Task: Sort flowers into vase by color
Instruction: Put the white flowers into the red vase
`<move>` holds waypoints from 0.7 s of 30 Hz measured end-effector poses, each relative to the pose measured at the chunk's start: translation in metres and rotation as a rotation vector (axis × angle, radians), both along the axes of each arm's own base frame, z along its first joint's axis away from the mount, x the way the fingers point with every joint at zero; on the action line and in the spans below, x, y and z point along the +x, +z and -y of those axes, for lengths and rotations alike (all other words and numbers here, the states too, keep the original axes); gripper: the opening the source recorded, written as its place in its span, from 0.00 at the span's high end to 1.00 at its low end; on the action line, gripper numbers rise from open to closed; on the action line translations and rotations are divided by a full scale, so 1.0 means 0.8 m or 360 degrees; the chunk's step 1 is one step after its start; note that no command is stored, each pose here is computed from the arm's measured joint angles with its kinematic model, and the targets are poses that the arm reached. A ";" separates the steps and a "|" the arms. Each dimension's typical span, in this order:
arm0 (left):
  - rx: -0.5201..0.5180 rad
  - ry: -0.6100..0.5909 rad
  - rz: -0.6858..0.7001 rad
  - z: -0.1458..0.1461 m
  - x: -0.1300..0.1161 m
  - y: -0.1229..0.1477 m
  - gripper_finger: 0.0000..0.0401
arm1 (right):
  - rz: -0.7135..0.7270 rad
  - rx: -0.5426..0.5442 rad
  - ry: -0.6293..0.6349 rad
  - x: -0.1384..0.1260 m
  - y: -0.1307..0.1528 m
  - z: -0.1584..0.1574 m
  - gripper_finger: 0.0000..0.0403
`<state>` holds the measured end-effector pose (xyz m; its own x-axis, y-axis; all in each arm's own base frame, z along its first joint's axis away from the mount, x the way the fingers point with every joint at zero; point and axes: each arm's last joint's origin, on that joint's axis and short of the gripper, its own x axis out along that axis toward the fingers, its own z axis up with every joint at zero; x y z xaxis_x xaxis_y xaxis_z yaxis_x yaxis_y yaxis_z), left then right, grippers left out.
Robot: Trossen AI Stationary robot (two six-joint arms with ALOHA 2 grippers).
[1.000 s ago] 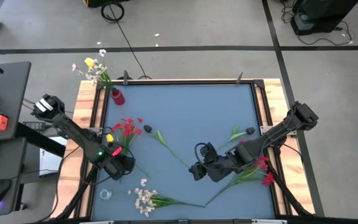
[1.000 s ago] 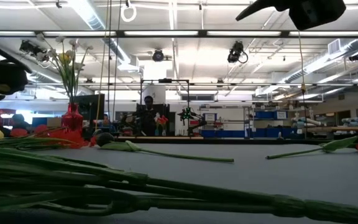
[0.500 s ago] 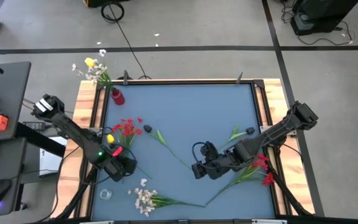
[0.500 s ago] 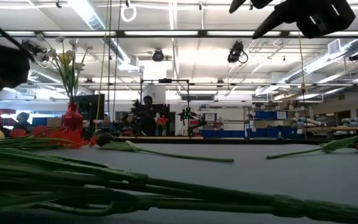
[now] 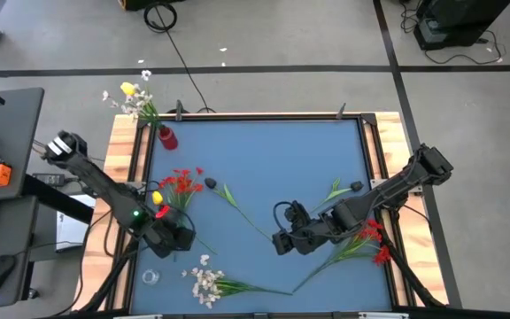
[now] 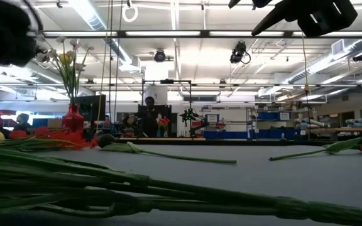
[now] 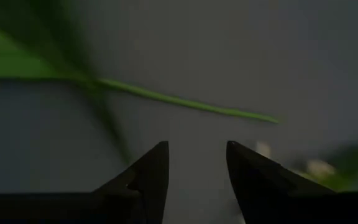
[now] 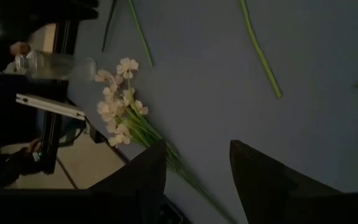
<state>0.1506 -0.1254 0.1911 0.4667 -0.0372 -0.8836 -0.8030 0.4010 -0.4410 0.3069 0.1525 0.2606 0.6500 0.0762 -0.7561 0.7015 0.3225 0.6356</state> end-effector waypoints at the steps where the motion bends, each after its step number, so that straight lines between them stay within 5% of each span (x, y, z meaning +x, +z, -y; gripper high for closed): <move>1: 0.0001 -0.0051 0.0033 0.001 0.001 0.008 0.58 | 0.0010 0.0003 0.0026 0.002 0.000 0.000 0.54; 11: 0.0409 -0.0467 0.0394 0.003 0.020 0.051 0.58 | 0.0557 -0.0349 0.0797 0.093 -0.066 -0.029 0.54; 16: 0.0559 -0.0749 0.0581 0.011 0.029 0.061 0.58 | 0.0585 -0.0762 0.1243 0.123 -0.102 -0.048 0.54; 21: 0.0604 -0.0892 0.0659 0.015 0.032 0.065 0.58 | 0.0521 -0.0907 0.1521 0.140 -0.129 -0.072 0.54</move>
